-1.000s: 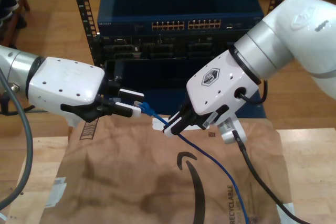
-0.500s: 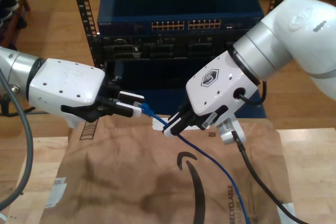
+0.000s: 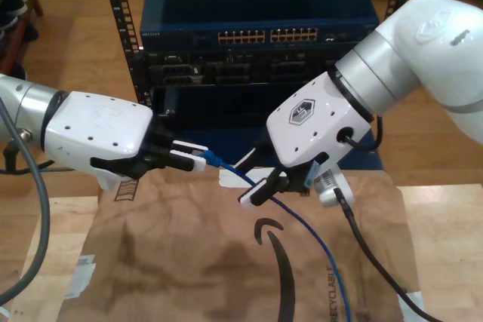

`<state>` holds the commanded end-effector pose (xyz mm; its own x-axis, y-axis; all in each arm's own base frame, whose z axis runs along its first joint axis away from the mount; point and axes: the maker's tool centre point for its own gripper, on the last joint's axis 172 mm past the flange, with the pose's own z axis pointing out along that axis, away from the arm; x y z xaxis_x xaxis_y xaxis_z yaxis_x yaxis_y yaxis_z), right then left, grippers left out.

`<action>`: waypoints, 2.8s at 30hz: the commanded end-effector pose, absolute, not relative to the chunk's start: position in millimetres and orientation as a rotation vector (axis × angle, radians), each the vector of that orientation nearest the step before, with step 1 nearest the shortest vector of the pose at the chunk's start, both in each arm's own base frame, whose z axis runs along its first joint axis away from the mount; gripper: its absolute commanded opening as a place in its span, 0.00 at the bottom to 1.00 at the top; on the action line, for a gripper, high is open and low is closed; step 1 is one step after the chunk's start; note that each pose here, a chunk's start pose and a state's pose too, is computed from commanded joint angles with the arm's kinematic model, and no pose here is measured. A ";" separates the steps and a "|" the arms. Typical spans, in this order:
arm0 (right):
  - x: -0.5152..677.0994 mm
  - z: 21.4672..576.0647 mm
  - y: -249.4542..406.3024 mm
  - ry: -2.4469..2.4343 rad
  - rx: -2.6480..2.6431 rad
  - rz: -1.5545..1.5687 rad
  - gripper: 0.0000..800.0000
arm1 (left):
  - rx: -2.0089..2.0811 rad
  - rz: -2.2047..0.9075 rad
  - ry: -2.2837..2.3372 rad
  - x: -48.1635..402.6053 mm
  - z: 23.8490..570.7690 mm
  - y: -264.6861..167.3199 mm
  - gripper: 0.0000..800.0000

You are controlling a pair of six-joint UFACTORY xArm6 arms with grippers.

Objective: Grab the cable and plug it in

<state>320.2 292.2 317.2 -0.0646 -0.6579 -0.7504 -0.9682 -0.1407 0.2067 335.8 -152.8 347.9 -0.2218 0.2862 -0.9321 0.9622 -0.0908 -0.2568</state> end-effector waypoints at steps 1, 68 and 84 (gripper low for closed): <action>321.2 319.5 291.6 1.728 -1.822 1.048 0.90 | 1.382 -1.389 1.533 333.3 345.9 -154.1 0.02; 341.3 373.9 363.0 1.106 -1.797 0.050 0.85 | 0.846 -2.210 1.465 338.4 367.2 -112.1 0.03; 330.7 408.2 362.1 1.058 -1.748 0.052 0.84 | 0.851 -2.228 1.377 337.7 387.4 -108.3 0.04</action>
<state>330.7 362.1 408.2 0.6090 -0.6219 -0.4923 -0.6669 -0.0655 -0.7423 337.7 -108.3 387.4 -0.7417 -0.0080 -0.6707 0.6035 -0.4441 -0.6622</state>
